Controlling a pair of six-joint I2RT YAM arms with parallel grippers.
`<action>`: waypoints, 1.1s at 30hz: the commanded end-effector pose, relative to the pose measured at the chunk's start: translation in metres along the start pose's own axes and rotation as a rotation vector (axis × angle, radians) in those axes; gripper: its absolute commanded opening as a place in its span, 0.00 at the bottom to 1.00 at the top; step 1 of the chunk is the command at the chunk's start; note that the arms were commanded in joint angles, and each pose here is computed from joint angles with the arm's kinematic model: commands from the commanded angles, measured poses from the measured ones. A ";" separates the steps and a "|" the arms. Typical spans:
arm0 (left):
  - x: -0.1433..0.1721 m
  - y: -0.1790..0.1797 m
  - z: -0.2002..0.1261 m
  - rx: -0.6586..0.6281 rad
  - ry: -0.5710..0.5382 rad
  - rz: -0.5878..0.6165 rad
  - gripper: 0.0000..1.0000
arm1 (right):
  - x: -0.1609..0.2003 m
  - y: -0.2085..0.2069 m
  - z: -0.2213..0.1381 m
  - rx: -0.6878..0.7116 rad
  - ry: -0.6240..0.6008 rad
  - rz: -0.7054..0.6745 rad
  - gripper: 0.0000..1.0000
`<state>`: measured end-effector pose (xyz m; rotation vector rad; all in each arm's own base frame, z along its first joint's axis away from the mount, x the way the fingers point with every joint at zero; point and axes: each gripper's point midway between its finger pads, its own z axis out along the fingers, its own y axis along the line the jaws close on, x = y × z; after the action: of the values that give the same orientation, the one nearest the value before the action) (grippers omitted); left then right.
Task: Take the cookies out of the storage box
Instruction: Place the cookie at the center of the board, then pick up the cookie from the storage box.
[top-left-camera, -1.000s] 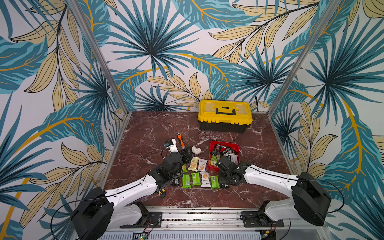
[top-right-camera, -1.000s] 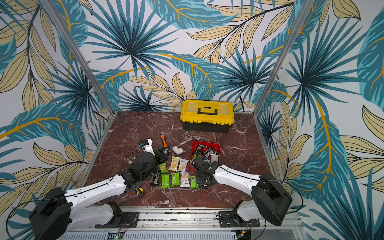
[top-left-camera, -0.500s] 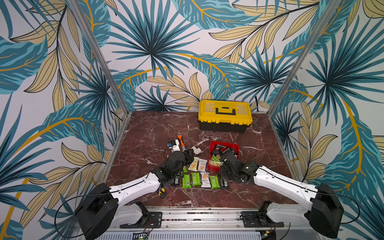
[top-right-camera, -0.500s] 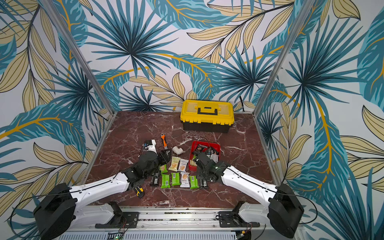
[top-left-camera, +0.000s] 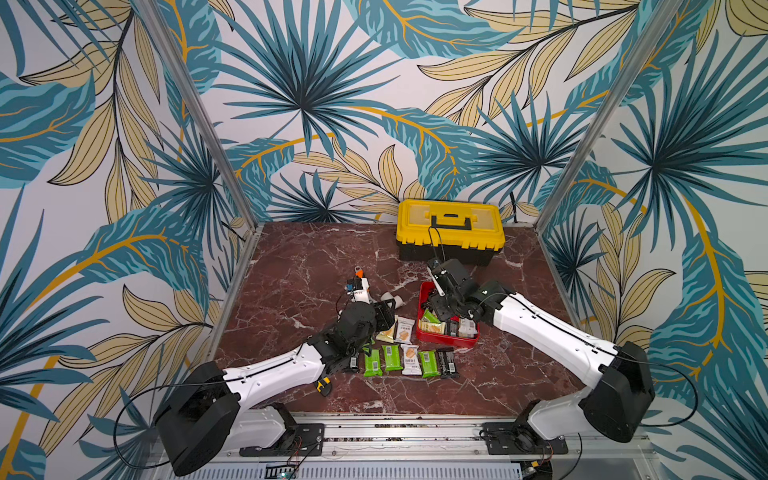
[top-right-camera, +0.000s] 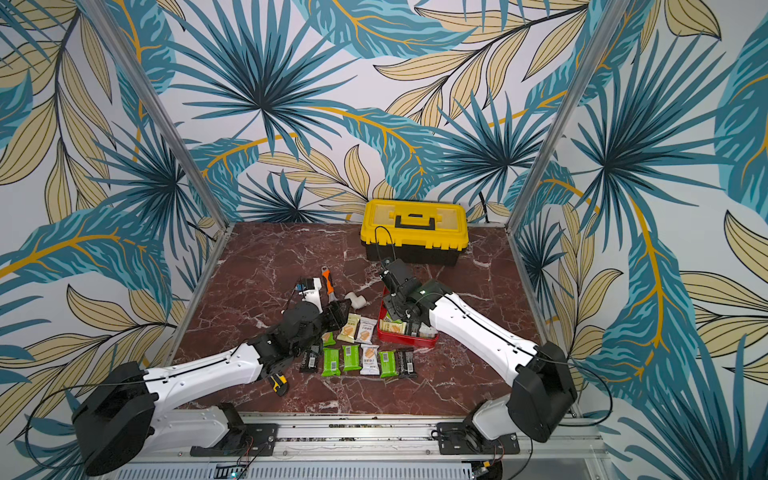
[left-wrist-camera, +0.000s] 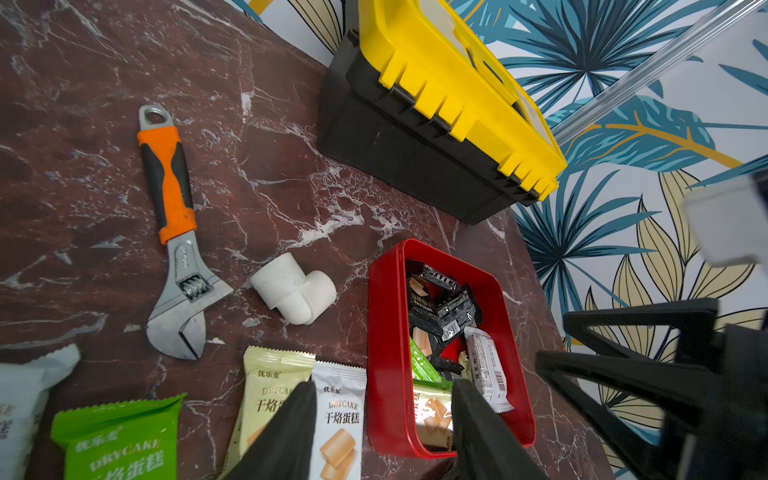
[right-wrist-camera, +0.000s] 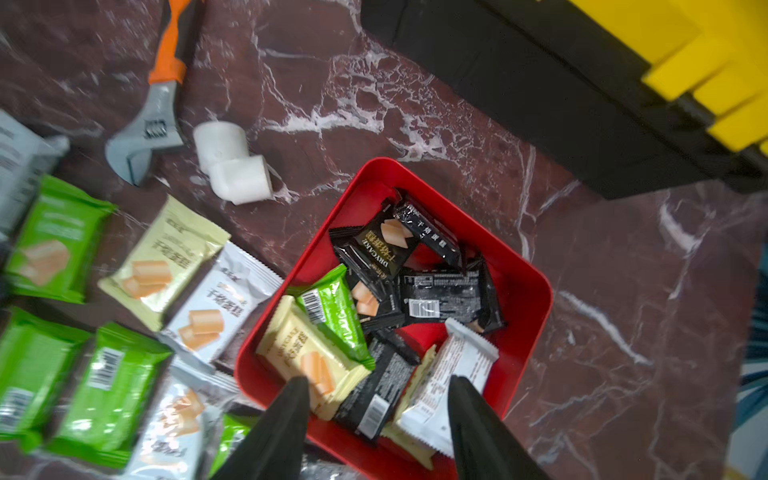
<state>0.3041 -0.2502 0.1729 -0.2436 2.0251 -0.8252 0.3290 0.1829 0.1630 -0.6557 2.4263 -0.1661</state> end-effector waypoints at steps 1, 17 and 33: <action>-0.015 -0.006 -0.009 0.031 -0.071 -0.002 0.57 | 0.001 -0.005 0.019 0.060 0.020 -0.302 0.58; -0.024 0.023 -0.028 -0.033 -0.167 -0.050 0.57 | 0.025 0.007 0.094 -0.035 0.036 -0.448 0.50; -0.025 0.030 -0.030 -0.039 -0.176 -0.079 0.57 | 0.032 0.003 0.118 0.022 0.070 -0.503 0.48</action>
<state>0.2995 -0.2093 0.1839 -0.3796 1.8949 -0.7811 0.3756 0.1788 0.0611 -1.2281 2.2800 -0.3808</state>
